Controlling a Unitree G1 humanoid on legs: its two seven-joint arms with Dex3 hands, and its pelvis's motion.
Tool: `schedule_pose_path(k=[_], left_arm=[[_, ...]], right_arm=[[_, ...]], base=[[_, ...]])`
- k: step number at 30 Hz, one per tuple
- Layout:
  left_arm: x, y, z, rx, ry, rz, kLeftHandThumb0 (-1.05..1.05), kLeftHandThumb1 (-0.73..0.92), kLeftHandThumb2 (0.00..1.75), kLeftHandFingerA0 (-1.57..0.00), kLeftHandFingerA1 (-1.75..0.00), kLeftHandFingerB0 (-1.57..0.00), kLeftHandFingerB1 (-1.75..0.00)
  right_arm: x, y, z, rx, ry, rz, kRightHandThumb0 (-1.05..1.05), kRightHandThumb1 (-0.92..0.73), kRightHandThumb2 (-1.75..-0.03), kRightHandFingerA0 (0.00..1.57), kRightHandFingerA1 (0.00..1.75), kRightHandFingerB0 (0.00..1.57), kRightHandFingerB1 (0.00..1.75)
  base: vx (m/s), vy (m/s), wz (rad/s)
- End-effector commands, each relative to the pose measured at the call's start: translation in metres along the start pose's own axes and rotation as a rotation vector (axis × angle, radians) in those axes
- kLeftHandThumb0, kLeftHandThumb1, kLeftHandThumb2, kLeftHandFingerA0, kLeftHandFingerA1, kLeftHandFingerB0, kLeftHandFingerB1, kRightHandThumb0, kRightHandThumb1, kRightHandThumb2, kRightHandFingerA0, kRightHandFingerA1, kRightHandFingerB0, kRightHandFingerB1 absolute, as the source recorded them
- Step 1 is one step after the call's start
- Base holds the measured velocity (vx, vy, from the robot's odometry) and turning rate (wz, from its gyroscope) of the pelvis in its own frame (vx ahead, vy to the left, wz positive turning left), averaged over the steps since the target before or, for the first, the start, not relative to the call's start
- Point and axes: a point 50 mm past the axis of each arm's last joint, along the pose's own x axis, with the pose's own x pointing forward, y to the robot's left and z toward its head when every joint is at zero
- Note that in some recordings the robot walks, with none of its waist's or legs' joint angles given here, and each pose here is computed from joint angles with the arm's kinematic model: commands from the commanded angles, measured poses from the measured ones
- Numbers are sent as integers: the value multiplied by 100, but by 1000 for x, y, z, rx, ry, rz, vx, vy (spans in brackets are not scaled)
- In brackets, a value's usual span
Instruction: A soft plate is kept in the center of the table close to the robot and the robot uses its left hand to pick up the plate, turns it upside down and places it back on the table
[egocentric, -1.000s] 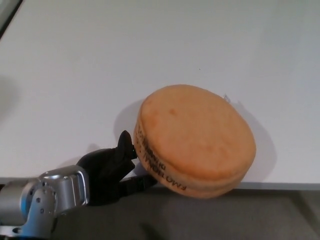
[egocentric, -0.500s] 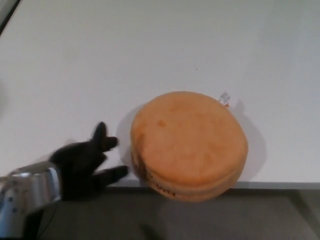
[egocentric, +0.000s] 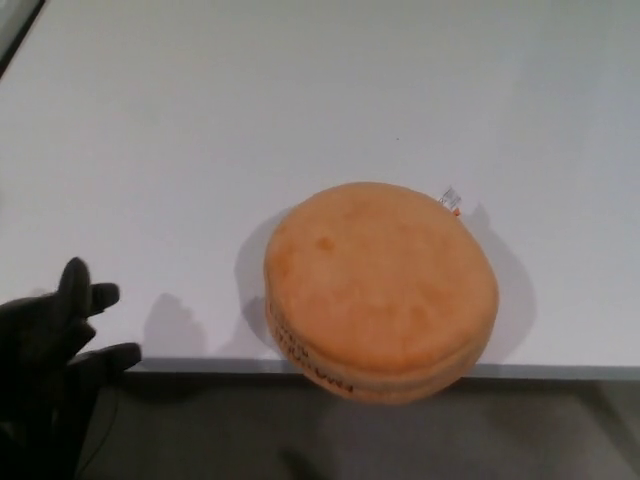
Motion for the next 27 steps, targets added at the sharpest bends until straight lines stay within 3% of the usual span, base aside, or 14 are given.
schedule_pose_path(k=[1, 3, 4, 5, 7, 8, 9, 11, 12, 15, 16, 17, 18, 27], left_arm=[[-12, 8, -2, 48, -54, 23, -105, 74, 118, 0, -14, 0, 0], [-19, 8, -7, 151, -157, 28, -105, 77, 119, 0, -11, 0, 0], [-22, 7, -9, 165, -211, 33, -97, 70, 114, -6, -15, -8, -8], [-24, 6, -10, 190, -254, 41, -102, 74, 117, 0, -23, -16, -8], [-27, 4, -12, 247, -308, 50, -94, 70, 115, -8, -31, -9, -19], [-29, 4, -14, 275, -329, 51, -94, 70, 115, -8, -31, -9, -19], [-36, 2, -22, 315, -463, 37, -93, 71, 115, -2, -44, -1, -30], [-42, -1, -31, 335, -558, 20, -91, 69, 115, -7, -46, 0, -39], [-47, -4, -38, 338, -608, 8, -39, 36, 103, 0, -50, 0, -49], [-56, -11, -50, 330, -687, -4, -39, 35, 103, 0, -50, 0, -49], [-60, -14, -59, 318, -699, -5, -94, 68, 111, -7, -43, -12, -45], [-60, -15, -60, 317, -702, -5, -94, 68, 111, -7, -43, -12, -45], [-64, -17, -70, 299, -717, -6, -96, 89, 65, -16, -34, -18, -28], [-82, -19, -113, 213, -739, 63, -96, 88, 67, -19, -36, -17, -28]], right_arm=[[-1, -3, 0, 8, 12, -13, -69, -84, -66, 65, 50, 33, 31], [-2, -3, 1, 4, 12, -9, -67, -84, -66, 64, 49, 33, 31], [-2, -3, 1, 4, 11, -8, -68, -84, -66, 64, 50, 33, 31], [-2, -4, 2, 8, 8, -12, -68, -83, -65, 67, 52, 35, 31], [-1, -4, 1, 11, 7, -18, -69, -84, -65, 66, 51, 34, 31], [-2, -4, 1, 10, 10, -16, -69, -84, -65, 66, 51, 34, 31], [-1, -3, 0, 4, 6, -13, -68, -84, -66, 66, 52, 34, 31], [-2, -4, 0, -5, 10, -14, -71, -85, -66, 67, 51, 35, 32], [-2, -4, -1, -4, 9, -16, -70, -85, -66, 68, 52, 35, 32], [-2, -4, -1, 0, 8, -16, -70, -85, -66, 68, 52, 35, 31], [-4, -4, -2, 3, 15, -14, -69, -85, -66, 67, 51, 34, 31], [-4, -4, -2, 4, 15, -14, -69, -85, -66, 67, 51, 34, 31], [-4, -5, -2, -1, 16, -10, -69, -85, -66, 66, 50, 33, 31], [-5, -2, -2, 12, 17, -21, -67, -85, -66, 67, 50, 33, 31]], base=[[0, 0, 0], [0, 0, 0], [0, 0, 0], [0, 0, 0], [0, 0, 0], [0, 0, 0], [0, 0, 0], [0, 0, 0], [0, 0, 0], [0, 0, 0], [0, 0, 0], [0, 0, 0], [0, 0, 0], [0, 0, 0]])
